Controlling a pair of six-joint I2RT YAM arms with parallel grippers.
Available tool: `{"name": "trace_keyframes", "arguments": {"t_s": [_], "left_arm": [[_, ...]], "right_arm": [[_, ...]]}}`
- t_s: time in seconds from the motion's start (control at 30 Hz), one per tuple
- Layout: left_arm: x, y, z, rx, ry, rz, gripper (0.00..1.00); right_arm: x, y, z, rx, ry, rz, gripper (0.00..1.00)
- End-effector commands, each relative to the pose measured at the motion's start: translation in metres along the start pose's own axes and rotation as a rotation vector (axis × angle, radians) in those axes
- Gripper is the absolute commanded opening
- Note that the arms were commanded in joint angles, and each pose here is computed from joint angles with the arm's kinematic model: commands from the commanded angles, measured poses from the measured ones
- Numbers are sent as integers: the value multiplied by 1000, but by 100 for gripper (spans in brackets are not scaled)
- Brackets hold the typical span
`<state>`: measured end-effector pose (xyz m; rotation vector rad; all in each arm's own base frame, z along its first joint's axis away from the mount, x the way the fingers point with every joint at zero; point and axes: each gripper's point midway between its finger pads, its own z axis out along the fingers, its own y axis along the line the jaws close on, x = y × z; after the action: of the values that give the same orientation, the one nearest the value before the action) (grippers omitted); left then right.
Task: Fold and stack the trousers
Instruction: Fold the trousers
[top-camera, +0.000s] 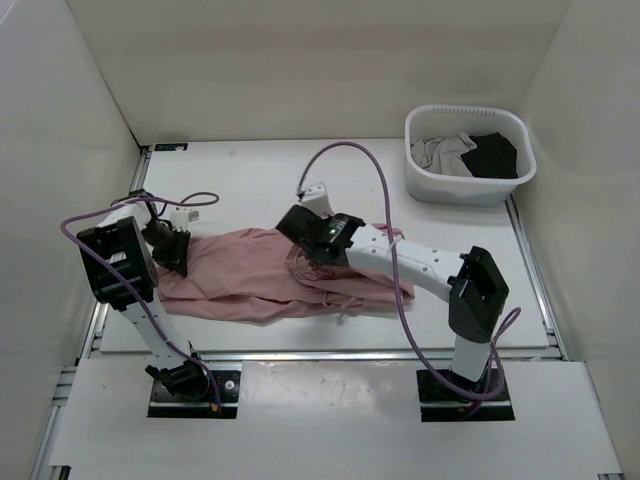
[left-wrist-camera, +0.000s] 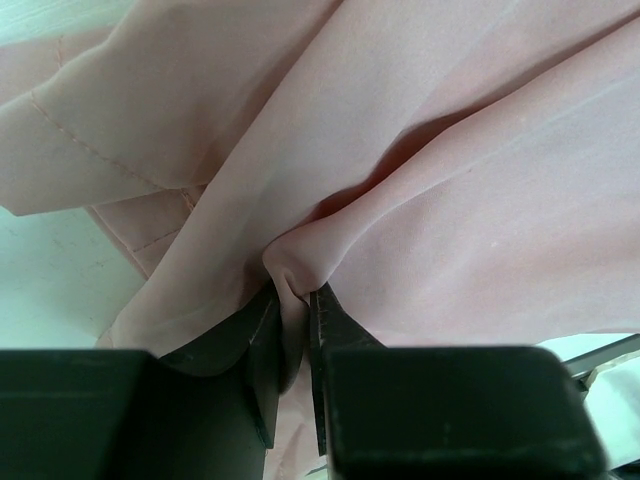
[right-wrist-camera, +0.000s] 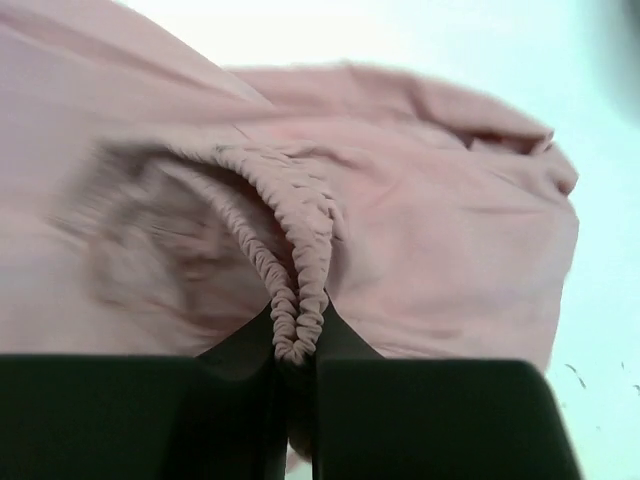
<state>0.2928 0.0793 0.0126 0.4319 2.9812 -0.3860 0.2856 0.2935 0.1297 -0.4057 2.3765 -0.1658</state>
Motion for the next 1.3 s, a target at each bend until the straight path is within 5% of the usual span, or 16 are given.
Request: {"name": "trace_keyframes", "arguments": {"t_s": [0.0, 0.17, 0.37, 0.47, 0.53, 0.67, 0.83, 1.03, 1.27], "left_arm": [[-3, -7, -5, 15, -24, 38, 27], [-4, -5, -2, 21, -17, 36, 26], [-10, -1, -4, 18, -20, 37, 26], [-15, 2, -5, 12, -28, 40, 27], [-17, 5, -7, -2, -31, 43, 27], [-19, 8, -7, -10, -27, 53, 28], [-23, 14, -11, -18, -37, 47, 30], [-19, 11, -12, -6, -22, 41, 30], [-19, 14, -18, -21, -27, 35, 31]], "right_arm": [[-54, 32, -53, 61, -255, 95, 0], [-25, 102, -18, -23, -148, 21, 0], [23, 118, 6, -45, -35, 35, 7], [31, 141, -7, -191, -15, -10, 67], [26, 156, -28, -265, -39, -60, 79], [-27, 155, -94, -343, -159, -69, 80], [-45, 118, -127, -355, -240, 51, 61], [-36, 61, -73, -189, -198, 235, 0], [41, 81, 14, -232, 69, 278, 0]]}}
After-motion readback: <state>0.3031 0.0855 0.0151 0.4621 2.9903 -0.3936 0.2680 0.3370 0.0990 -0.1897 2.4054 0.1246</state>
